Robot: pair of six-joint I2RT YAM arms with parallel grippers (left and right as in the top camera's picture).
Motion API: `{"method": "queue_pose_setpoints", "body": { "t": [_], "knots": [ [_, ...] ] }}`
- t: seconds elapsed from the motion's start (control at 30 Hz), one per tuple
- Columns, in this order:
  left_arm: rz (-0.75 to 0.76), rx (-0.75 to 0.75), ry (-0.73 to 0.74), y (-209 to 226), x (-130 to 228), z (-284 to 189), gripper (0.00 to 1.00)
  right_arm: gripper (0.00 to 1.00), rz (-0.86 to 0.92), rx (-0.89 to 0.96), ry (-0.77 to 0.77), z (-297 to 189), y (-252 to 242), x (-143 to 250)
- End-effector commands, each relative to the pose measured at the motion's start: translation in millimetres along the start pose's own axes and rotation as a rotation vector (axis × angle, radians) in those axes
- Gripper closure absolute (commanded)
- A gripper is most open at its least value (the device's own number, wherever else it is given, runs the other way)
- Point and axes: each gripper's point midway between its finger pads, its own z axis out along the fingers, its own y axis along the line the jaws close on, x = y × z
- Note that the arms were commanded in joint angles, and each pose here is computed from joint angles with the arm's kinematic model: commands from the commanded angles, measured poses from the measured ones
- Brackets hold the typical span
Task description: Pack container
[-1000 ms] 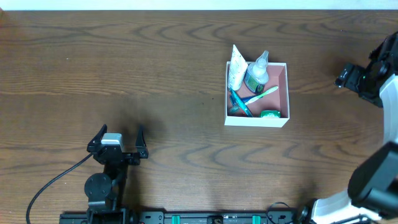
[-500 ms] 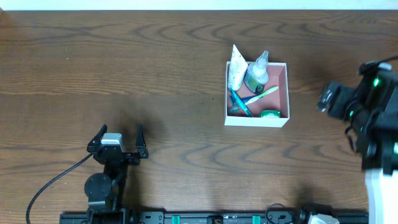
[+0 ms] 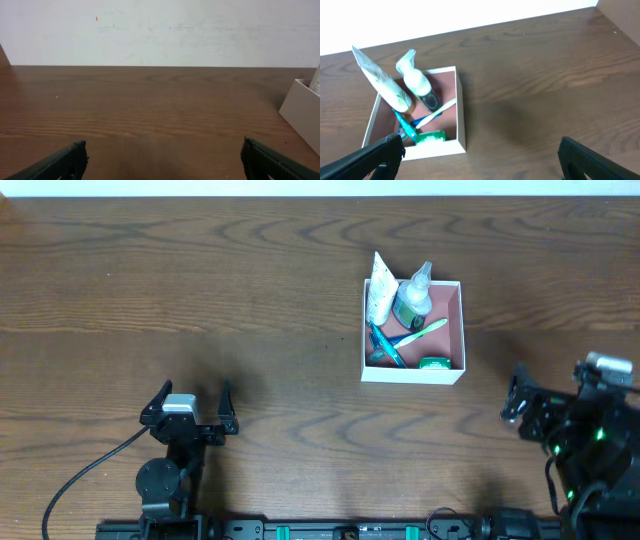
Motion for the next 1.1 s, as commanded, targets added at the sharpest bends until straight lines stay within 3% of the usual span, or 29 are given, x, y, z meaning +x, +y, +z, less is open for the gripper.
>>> {"method": "queue_pose_setpoints", "body": {
  "t": [0.0,0.13,0.37,0.63,1.07],
  "knots": [
    [-0.005,0.005,0.04,-0.7,14.6,1.0,0.02,0.01,-0.001,0.001,0.021,3.9,-3.1,26.6],
    [-0.005,0.005,0.04,-0.7,14.6,1.0,0.02,0.01,-0.019,0.033,-0.005,19.1,-12.6,48.9],
    [-0.005,0.005,0.04,-0.7,14.6,1.0,0.02,0.01,-0.069,-0.1,-0.296,41.2,14.1,31.3],
    [-0.005,0.005,0.04,-0.7,14.6,1.0,0.02,0.01,-0.065,-0.215,-0.505,51.5,30.7,32.6],
    [-0.005,0.005,0.04,-0.7,14.6,1.0,0.02,0.01,-0.055,-0.24,-0.638,43.5,28.2,39.6]
  ]
}}
